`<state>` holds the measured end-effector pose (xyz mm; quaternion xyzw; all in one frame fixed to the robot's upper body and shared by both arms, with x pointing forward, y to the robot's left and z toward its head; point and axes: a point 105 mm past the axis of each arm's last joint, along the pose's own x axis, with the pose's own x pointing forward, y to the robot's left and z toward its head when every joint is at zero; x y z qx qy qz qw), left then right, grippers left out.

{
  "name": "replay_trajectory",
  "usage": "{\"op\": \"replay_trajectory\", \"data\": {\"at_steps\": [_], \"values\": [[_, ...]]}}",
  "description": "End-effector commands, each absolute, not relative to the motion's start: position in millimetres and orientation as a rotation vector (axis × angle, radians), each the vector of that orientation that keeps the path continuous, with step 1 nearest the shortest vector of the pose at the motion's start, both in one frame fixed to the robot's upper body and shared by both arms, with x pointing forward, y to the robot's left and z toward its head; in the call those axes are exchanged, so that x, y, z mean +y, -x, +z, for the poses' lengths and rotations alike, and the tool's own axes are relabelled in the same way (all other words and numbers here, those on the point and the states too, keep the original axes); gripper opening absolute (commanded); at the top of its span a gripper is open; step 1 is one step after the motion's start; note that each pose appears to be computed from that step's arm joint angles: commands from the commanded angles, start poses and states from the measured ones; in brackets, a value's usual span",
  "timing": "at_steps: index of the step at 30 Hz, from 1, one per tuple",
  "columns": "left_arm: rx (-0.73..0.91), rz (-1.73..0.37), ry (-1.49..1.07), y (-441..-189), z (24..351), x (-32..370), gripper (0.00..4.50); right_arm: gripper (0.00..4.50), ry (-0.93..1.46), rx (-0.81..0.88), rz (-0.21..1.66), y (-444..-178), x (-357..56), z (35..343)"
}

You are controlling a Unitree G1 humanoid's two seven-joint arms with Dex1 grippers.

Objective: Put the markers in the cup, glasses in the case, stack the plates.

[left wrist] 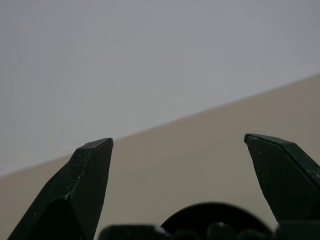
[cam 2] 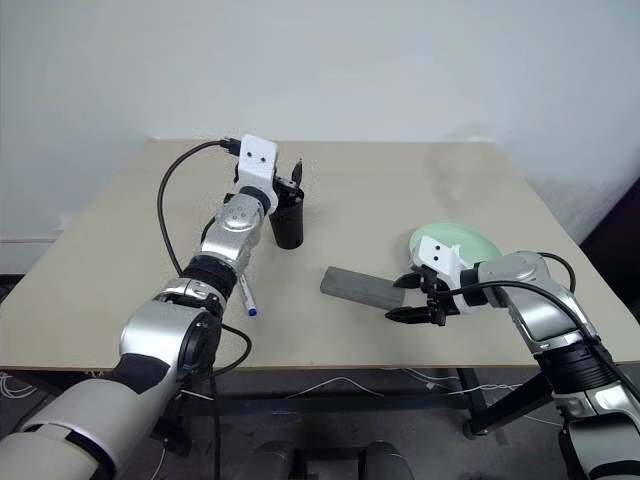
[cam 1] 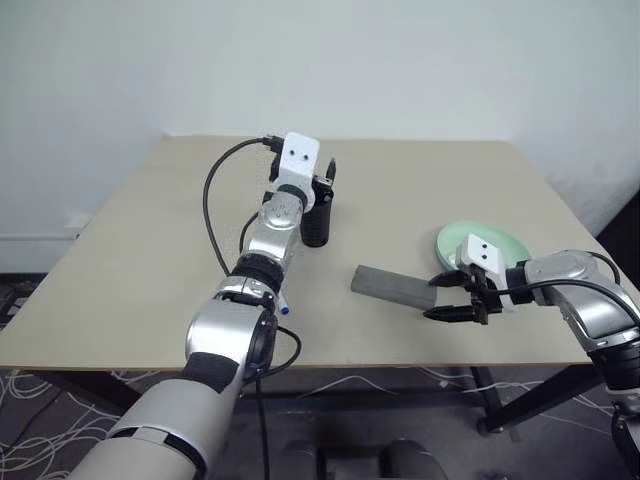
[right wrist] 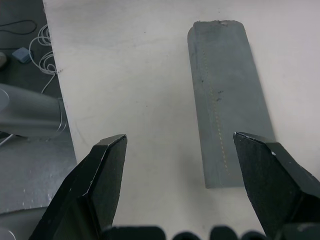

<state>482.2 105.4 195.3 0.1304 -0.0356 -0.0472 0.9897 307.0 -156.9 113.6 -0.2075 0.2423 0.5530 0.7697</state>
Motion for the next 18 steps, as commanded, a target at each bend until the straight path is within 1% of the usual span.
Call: {"op": "replay_trajectory", "data": {"at_steps": [1,4,5,10,12,15,18], "values": [[0.055,0.091,-0.164,-477,240,116,4.47,3.70,0.468,0.472,1.192,-308,-157,127],[0.212,0.237,-0.209,-458,239,134,4.47,3.70,0.470,0.473,1.193,-309,-158,127],[0.281,0.277,-0.181,-450,236,139,4.47,3.70,0.470,0.472,1.194,-309,-157,127],[0.540,0.334,-0.057,-414,217,144,4.47,3.70,0.471,0.472,1.204,-310,-155,127],[0.619,0.354,-0.055,-400,212,146,4.47,3.70,0.473,0.472,1.206,-311,-155,127],[0.691,0.390,-0.033,-392,202,151,4.47,3.70,0.474,0.472,1.210,-311,-155,127],[0.762,0.439,-0.014,-387,183,159,4.47,3.70,0.475,0.472,1.214,-312,-154,127]]}}
